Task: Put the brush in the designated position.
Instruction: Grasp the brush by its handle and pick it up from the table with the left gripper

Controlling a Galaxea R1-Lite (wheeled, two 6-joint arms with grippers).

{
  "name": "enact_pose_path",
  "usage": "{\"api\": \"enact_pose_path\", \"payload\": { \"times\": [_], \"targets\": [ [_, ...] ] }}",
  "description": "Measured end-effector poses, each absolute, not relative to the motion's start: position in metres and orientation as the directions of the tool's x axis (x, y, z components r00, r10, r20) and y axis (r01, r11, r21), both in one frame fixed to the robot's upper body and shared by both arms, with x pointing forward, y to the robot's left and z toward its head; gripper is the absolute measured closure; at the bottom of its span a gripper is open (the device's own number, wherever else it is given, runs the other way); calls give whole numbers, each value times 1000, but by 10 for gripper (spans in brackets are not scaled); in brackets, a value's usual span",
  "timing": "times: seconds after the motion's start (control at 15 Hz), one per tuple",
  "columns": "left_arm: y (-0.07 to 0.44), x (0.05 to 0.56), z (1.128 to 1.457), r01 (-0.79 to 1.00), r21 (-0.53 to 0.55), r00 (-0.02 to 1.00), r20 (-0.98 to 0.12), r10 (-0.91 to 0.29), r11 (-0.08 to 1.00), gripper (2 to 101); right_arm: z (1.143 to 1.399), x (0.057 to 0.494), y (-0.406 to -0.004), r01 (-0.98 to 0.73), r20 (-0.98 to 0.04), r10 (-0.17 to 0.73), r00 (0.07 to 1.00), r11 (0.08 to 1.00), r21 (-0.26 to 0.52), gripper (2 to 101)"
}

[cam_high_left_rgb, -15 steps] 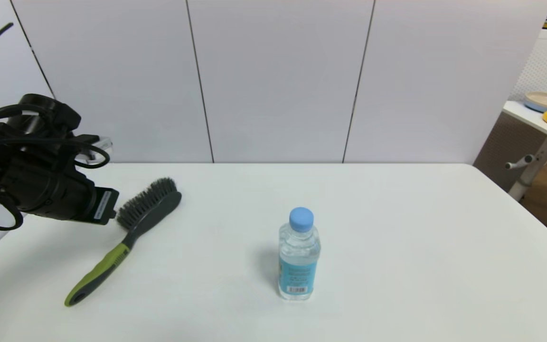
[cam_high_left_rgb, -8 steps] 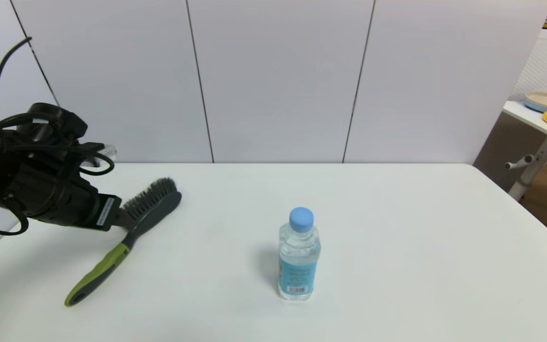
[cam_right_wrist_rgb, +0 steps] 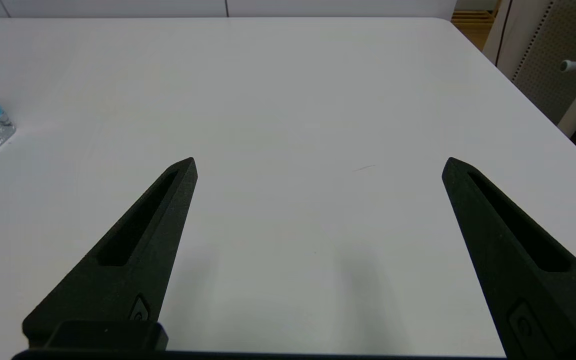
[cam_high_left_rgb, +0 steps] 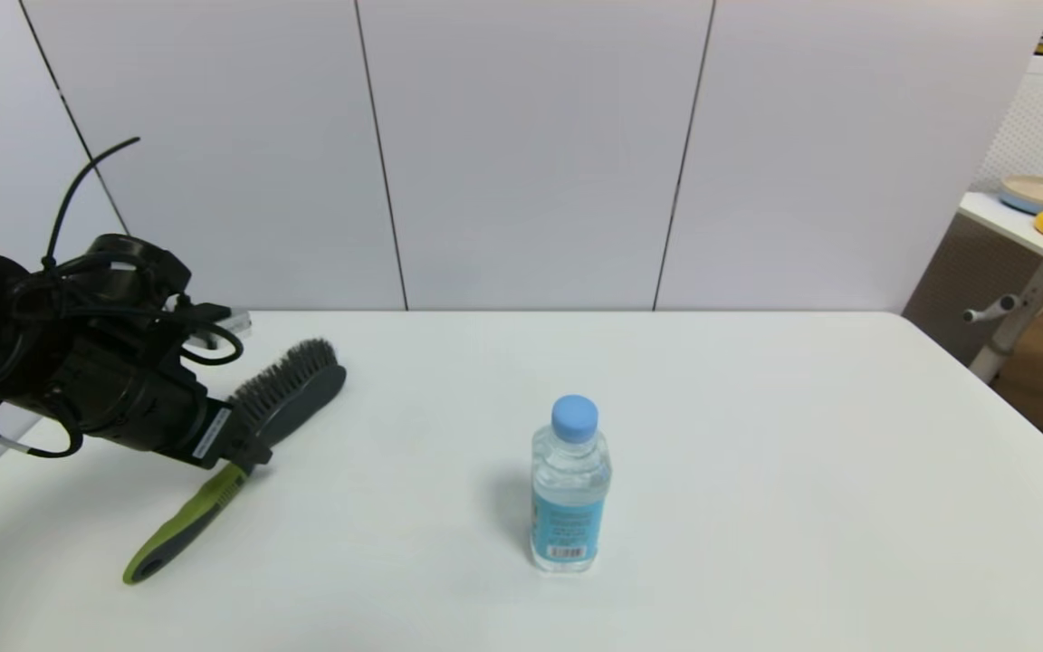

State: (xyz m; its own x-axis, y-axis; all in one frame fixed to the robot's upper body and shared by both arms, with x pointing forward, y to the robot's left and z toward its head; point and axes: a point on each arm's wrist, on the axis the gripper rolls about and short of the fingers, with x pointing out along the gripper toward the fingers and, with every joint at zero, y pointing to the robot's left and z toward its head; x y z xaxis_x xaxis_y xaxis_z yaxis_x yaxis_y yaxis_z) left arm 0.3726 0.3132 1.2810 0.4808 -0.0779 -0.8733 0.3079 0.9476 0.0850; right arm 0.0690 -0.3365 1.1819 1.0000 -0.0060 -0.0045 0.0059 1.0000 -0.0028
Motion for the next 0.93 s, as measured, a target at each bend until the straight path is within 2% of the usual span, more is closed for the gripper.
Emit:
{"api": "enact_pose_path", "payload": {
  "times": [0.67, 0.93],
  "targets": [
    [315, 386, 1254, 342, 89, 441, -895, -76, 936, 89, 1182, 69, -336, 6, -5, -6, 1000, 1000, -3, 52],
    [314, 392, 1251, 339, 97, 464, -882, -77, 936, 74, 1182, 69, -336, 6, -5, -6, 1000, 1000, -2, 52]
  ]
}}
